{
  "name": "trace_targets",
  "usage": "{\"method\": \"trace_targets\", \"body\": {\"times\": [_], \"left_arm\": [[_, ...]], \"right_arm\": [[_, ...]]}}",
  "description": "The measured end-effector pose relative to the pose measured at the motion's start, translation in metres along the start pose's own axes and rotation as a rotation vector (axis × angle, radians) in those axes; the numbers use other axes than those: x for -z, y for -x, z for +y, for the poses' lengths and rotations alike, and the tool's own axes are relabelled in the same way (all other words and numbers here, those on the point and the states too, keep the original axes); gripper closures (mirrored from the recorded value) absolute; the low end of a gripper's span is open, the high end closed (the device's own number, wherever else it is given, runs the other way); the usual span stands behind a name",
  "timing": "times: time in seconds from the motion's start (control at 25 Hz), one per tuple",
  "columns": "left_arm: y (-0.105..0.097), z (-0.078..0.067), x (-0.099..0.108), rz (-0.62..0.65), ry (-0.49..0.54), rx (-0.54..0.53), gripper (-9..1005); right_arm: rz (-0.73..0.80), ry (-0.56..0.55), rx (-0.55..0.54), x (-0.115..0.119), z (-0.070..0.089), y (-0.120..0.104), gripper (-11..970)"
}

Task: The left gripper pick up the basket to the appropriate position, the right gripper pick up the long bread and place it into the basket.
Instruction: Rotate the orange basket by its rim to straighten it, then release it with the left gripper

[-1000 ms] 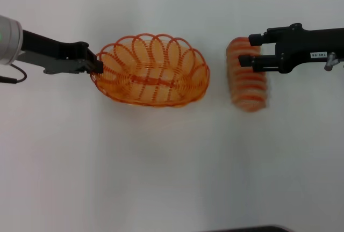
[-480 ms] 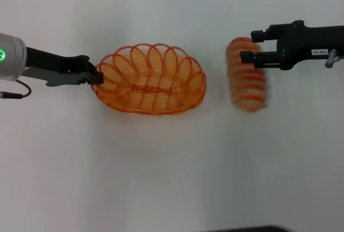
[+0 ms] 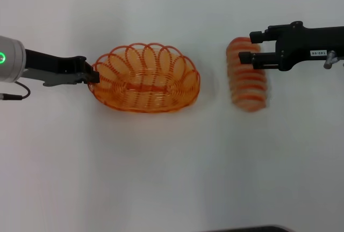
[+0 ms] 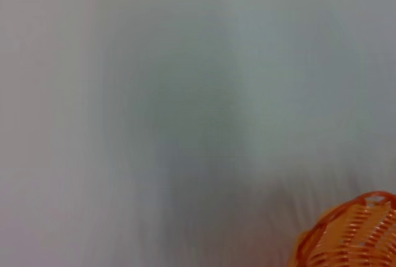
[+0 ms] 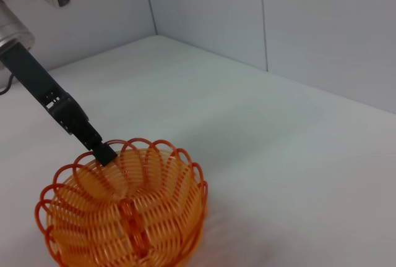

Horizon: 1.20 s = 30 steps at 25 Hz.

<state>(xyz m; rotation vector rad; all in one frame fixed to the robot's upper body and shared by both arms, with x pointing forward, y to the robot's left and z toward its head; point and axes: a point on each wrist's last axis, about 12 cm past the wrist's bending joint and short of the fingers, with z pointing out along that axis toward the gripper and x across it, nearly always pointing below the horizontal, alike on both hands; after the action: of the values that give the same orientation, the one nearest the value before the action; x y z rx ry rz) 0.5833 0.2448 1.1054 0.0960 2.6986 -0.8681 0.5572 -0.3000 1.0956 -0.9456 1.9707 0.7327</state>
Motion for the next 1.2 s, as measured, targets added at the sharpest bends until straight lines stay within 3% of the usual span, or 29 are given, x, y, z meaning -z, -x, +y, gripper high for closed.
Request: {"method": "trace_targets", "body": {"times": [1.16,1.2], "left_arm": [[0.003,-0.0078,-0.0012,0.02,0.017,-0.045,816],[0.0022,-0.0079,-0.0009,0.025,0.015,-0.044,764]], "right_arm": [[0.006,-0.006,0.002,-0.0018,-0.001,0.0007,301],[0.006,-0.006,0.002,-0.0018,-0.001,0.0007,301]]}}
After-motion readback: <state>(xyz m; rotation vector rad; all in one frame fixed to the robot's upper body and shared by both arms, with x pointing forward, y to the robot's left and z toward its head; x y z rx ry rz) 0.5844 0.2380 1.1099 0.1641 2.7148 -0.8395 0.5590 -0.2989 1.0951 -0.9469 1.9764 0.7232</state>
